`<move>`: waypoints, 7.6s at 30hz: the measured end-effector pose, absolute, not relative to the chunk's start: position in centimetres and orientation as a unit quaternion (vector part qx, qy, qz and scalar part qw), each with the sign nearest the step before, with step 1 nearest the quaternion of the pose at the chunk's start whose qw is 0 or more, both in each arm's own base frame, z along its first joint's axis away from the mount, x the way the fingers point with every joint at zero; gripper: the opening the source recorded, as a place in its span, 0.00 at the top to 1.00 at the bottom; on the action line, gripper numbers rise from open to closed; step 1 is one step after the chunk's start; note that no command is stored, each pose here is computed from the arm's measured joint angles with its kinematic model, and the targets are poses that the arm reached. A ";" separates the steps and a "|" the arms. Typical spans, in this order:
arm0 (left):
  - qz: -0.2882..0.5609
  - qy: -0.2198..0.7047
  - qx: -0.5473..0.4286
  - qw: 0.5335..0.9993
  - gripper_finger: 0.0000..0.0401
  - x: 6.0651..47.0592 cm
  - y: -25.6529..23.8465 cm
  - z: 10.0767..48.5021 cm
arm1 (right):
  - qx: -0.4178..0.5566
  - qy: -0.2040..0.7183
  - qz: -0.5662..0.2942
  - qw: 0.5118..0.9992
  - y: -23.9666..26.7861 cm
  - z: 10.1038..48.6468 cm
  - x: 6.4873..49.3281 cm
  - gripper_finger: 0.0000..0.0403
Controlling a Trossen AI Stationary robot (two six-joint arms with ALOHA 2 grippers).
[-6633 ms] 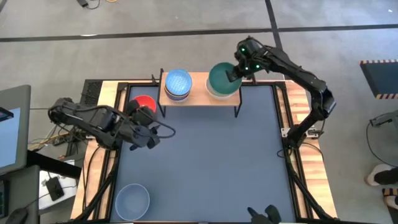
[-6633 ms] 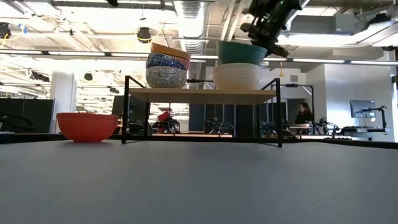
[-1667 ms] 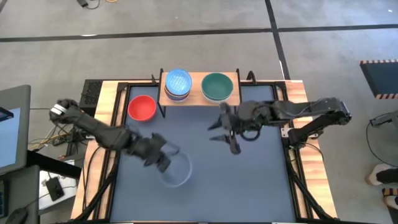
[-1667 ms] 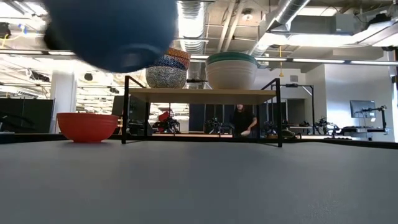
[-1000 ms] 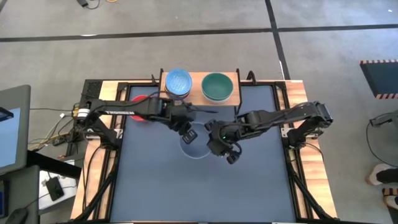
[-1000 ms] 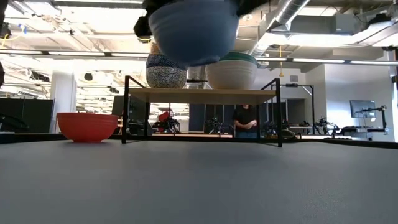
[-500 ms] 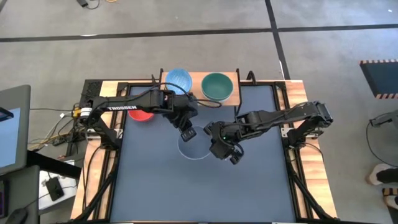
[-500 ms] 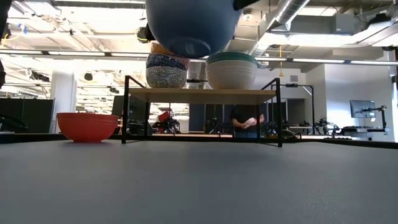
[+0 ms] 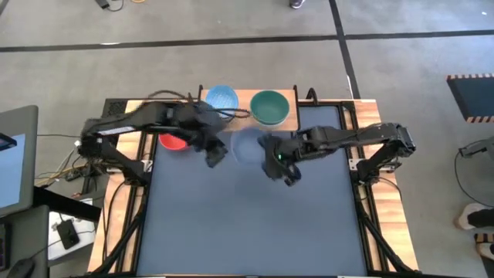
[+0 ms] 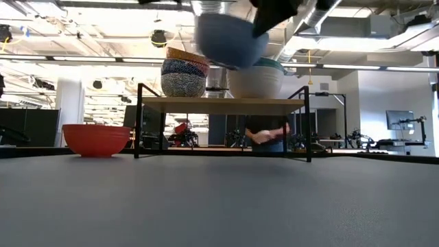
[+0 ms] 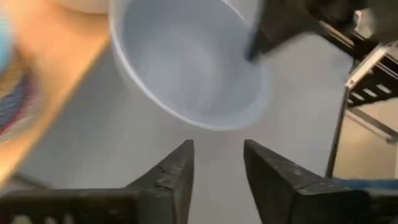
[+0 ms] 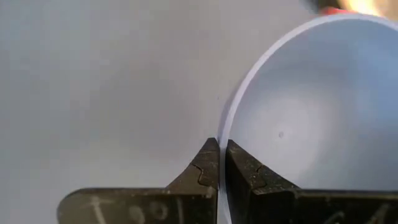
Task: Place and stack bowls onto a shelf
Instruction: Stack the gray bowl on the top of the green bowl on the shelf, then stack the orange bowl on the top of the green bowl on the shelf
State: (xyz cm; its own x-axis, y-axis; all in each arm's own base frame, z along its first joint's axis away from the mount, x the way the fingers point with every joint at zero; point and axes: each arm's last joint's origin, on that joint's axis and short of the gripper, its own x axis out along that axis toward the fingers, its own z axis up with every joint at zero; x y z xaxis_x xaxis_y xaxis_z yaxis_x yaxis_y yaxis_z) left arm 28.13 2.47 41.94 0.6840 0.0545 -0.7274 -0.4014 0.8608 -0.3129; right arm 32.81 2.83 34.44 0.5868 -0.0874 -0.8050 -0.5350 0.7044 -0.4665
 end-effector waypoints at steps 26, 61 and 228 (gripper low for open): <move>0.317 0.418 -0.216 0.824 0.55 21.3 1.3 40.7 | -0.245 0.404 -0.020 0.881 -9.6 41.3 29.7 0.92; 0.330 0.431 -0.236 0.806 0.55 21.6 0.9 39.2 | -0.068 0.445 -0.065 0.890 -15.5 41.1 28.3 0.92; 0.708 0.256 -0.484 0.446 0.47 9.9 14.3 19.0 | -0.041 0.473 -0.072 0.877 -4.7 41.4 28.6 0.48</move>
State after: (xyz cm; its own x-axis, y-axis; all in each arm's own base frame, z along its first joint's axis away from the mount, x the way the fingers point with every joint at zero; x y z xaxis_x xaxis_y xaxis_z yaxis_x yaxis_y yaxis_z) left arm 9.90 14.26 19.01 -0.1348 0.3838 -0.9135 -0.8790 -0.4718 -0.0685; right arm 28.56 -4.68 41.36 0.5420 -0.1655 -0.8239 0.0887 0.9862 -0.1397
